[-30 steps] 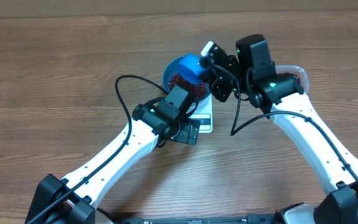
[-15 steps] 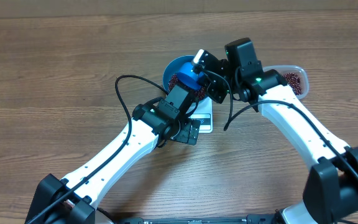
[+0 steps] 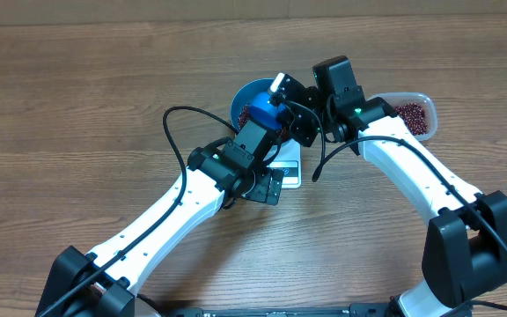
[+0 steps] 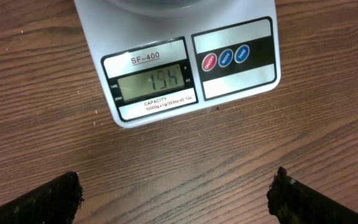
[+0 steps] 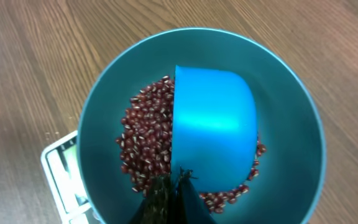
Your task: Scoop item into bowl and weigh 150g on scale
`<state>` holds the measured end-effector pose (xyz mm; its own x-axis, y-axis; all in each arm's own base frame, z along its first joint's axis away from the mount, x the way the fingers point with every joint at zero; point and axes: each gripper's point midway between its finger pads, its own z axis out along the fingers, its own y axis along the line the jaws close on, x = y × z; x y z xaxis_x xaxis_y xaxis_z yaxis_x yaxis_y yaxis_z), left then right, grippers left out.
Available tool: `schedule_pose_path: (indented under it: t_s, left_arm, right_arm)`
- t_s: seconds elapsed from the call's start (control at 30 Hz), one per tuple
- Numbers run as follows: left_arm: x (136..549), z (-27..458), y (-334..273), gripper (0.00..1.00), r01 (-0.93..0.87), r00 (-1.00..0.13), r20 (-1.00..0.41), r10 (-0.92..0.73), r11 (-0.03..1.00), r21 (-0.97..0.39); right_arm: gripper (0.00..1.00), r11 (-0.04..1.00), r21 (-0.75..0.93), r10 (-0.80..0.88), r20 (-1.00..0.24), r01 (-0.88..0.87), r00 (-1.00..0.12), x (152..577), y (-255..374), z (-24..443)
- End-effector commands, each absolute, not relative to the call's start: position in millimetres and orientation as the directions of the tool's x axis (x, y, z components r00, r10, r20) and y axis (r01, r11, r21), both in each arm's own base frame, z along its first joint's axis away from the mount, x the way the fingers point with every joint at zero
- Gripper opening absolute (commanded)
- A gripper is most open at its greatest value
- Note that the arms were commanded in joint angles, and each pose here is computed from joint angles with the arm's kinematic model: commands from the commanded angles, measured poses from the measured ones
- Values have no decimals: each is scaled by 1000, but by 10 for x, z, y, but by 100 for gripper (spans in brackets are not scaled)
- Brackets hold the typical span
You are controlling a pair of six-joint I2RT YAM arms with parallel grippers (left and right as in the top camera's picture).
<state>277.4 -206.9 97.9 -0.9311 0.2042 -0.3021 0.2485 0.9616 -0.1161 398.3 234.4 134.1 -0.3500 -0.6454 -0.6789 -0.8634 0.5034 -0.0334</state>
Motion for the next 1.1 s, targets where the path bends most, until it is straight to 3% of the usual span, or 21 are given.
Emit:
schedule_pose_path:
  t_s: [0.0, 0.27, 0.6, 0.8, 1.07]
  left_arm:
    - [2759, 940, -2074, 100, 267, -929, -293, 224, 957, -114]
    - [2759, 940, -2074, 100, 267, -929, -293, 224, 957, -114]
    - [2759, 940, -2074, 100, 267, -929, -293, 224, 957, -114]
    - [2759, 940, -2074, 100, 267, -929, -293, 224, 957, -114]
    - [2759, 940, -2075, 99, 267, -929, -293, 224, 957, -114]
  right_arm:
    - [3, 516, 24, -608, -694, -856, -386, 3974, 2434, 1413]
    - [3, 518, 65, -625, -653, -853, -429, 3857, 2386, 1323]
    - [4, 641, 199, -465, -668, -741, -582, 3957, 2446, 1417]
    - [3, 554, 304, -423, -699, -775, -577, 3837, 2633, 1548]
    - [3, 575, 390, -361, -668, -720, -650, 3817, 2652, 1574]
